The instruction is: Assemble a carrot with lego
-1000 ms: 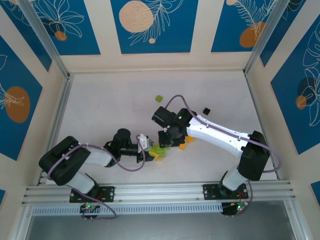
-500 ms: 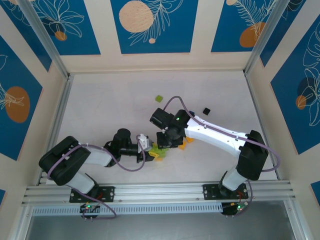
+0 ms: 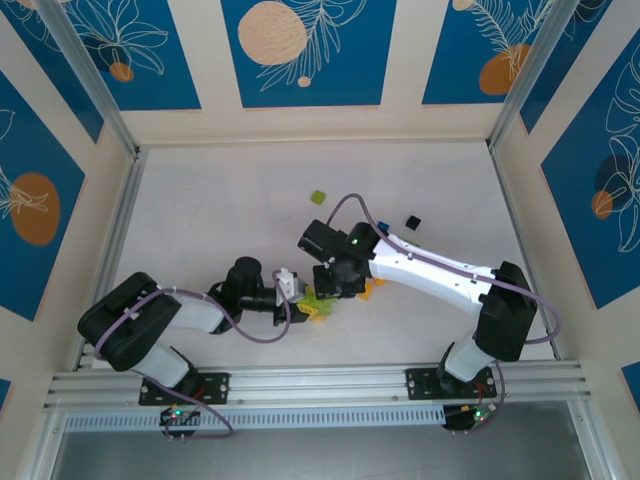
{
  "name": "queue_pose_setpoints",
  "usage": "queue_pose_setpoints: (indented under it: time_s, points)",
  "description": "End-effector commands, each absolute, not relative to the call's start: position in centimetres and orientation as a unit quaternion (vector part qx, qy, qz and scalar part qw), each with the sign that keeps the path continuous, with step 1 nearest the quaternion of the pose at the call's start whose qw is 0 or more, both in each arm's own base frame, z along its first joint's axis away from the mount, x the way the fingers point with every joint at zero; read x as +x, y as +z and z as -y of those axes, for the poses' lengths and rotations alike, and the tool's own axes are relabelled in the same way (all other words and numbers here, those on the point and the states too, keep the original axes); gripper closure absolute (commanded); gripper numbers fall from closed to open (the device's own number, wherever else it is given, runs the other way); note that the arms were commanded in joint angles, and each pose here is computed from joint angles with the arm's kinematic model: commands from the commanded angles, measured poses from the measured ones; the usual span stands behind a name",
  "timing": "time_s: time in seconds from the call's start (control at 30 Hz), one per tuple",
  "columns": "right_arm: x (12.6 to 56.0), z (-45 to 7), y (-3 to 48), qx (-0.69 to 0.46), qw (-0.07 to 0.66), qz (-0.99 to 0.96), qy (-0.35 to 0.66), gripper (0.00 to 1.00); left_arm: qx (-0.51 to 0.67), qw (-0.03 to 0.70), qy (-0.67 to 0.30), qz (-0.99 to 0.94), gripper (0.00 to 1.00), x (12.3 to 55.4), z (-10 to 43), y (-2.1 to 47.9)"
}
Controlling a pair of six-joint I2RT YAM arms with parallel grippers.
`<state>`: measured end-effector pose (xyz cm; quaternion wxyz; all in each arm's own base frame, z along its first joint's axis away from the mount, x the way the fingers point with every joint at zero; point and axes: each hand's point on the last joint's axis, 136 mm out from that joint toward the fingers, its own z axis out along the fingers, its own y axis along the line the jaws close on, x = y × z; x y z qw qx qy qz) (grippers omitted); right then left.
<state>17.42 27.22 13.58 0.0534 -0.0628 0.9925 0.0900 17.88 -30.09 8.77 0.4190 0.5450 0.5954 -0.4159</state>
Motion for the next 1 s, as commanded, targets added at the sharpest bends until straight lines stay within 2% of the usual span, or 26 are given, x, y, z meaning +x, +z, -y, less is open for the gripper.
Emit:
queue_pose_setpoints:
  time_s: [0.0,0.5,0.97]
  points:
    - [15.3,-24.7,10.6,-0.042,0.007,-0.999,0.024,0.69,0.548,0.410,-0.413,-0.601,0.66,18.1,30.1,8.2]
    - [15.3,-22.7,11.0,-0.028,0.022,-0.999,-0.025,0.70,0.548,0.409,-0.413,-0.601,0.67,18.0,30.1,8.2]
    - [15.4,-23.8,11.2,-0.043,0.026,-0.999,-0.004,0.66,0.550,0.407,-0.412,-0.602,0.67,18.0,30.1,8.1]
